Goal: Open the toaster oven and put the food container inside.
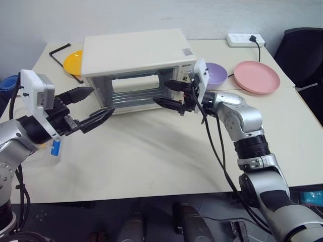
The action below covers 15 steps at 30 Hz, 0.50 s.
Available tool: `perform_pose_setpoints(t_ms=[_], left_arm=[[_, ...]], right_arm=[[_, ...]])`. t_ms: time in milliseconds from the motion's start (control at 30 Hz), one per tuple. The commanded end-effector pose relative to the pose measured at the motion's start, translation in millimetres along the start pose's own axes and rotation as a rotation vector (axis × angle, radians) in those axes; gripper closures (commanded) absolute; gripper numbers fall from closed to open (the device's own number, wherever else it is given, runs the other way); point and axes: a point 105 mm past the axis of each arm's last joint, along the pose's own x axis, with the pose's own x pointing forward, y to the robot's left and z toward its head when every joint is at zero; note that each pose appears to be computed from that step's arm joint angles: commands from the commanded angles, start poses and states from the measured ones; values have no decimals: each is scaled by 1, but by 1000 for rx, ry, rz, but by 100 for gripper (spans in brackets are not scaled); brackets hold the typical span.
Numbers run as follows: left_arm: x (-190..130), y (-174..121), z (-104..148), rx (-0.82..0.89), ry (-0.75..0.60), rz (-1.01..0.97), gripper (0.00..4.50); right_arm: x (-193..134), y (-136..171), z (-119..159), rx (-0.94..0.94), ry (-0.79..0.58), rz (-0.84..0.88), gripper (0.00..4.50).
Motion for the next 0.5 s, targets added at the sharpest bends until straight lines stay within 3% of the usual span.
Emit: perform_pose_setpoints(t_ms=[33, 233, 500], left_arm=[[-5, 7, 10, 48, -12, 47, 0], [-4, 15, 11, 59, -19, 89, 0], [4, 60, 29, 124, -85, 277, 0]], right_arm=[[11, 10, 20, -57, -51, 62, 3], [16, 32, 27, -89, -69, 183, 3], [5, 69, 14, -128, -27, 333, 3]])
